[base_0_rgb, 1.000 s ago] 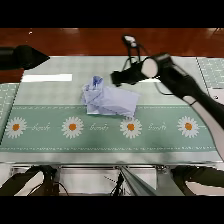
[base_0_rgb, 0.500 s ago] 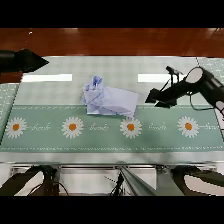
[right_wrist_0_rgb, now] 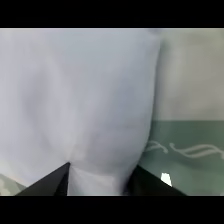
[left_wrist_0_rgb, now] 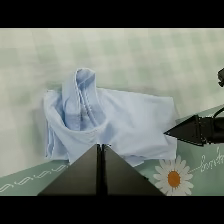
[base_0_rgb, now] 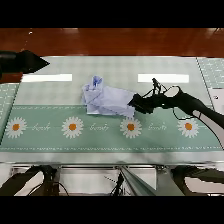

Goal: Fold the shirts.

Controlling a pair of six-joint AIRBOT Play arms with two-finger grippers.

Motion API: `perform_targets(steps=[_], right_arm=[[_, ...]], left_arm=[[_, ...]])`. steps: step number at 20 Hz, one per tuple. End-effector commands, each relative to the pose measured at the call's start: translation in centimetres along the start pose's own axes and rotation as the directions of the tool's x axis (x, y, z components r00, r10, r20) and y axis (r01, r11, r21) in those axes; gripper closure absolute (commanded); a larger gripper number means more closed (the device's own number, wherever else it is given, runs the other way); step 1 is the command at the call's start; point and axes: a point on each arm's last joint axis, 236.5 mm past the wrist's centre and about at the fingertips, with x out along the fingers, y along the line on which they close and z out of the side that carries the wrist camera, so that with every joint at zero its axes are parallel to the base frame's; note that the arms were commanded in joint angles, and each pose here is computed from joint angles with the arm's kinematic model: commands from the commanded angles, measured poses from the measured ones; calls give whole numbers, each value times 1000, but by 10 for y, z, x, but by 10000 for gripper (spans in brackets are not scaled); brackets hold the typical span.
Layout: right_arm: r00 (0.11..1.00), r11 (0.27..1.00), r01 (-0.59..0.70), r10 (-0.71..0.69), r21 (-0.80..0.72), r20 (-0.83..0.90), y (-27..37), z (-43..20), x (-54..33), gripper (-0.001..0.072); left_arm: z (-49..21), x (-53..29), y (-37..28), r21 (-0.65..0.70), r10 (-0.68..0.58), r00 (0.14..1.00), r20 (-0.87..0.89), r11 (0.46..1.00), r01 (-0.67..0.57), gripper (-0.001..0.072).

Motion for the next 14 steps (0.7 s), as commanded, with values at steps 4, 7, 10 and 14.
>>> perform_targets(steps=[4,7,10,14], right_arm=[[994,997,-79,81,-25,71,16,31,-6,682],[994,981,-103,108,-167,23,32,41,-66,682],[988,981,-7,37,-195,149,31,67,-175,683],[931,988,134,-98,-77,352,4,63,-331,683]], left_arm=[[-3,9,7,-16,0,1000,-21,1000,0,683],[-4,14,11,-28,-2,999,-36,1000,1,683],[-5,23,15,-42,-7,999,-47,999,5,683],[-6,39,11,-50,-33,998,-57,998,30,683]])
